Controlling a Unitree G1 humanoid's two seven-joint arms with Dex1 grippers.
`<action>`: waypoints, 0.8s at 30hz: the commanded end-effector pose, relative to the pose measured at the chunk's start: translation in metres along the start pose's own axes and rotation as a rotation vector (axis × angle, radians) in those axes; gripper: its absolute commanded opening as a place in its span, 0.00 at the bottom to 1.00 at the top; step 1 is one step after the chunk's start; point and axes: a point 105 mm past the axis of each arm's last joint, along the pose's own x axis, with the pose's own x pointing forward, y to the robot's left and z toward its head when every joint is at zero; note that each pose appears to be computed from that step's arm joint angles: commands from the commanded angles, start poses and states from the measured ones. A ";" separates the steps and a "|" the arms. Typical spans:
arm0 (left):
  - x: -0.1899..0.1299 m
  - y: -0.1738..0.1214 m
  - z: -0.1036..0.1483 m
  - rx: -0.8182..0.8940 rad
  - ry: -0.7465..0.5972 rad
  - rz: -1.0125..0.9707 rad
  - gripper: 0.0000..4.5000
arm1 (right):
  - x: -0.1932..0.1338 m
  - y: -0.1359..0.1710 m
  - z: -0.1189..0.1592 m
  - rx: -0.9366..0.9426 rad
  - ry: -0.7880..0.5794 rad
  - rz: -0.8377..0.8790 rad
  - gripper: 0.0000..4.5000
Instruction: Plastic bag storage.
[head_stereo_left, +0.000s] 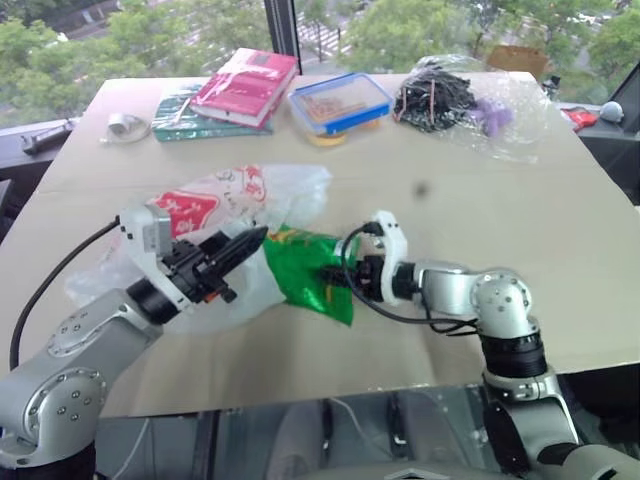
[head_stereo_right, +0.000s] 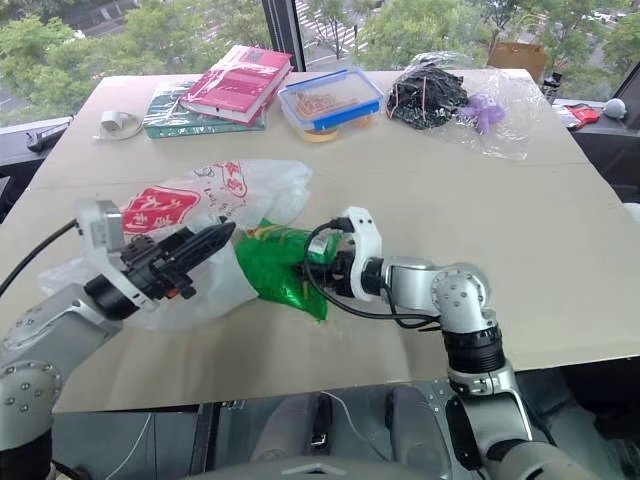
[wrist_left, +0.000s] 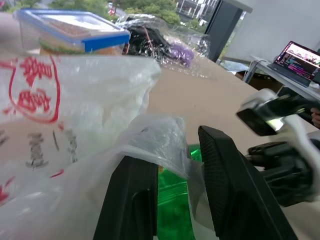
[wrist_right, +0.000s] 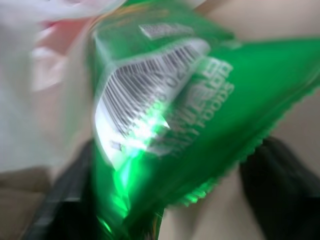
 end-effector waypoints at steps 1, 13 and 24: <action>0.002 -0.019 0.016 -0.013 -0.047 -0.110 0.29 | -0.011 0.015 0.028 -0.086 -0.139 0.065 0.46; -0.021 -0.064 0.022 -0.096 0.059 -0.396 0.29 | -0.041 0.051 0.052 0.040 -0.184 0.366 0.01; -0.020 -0.079 0.028 -0.028 0.077 -0.451 0.29 | 0.034 0.081 0.046 0.153 -0.014 0.420 0.01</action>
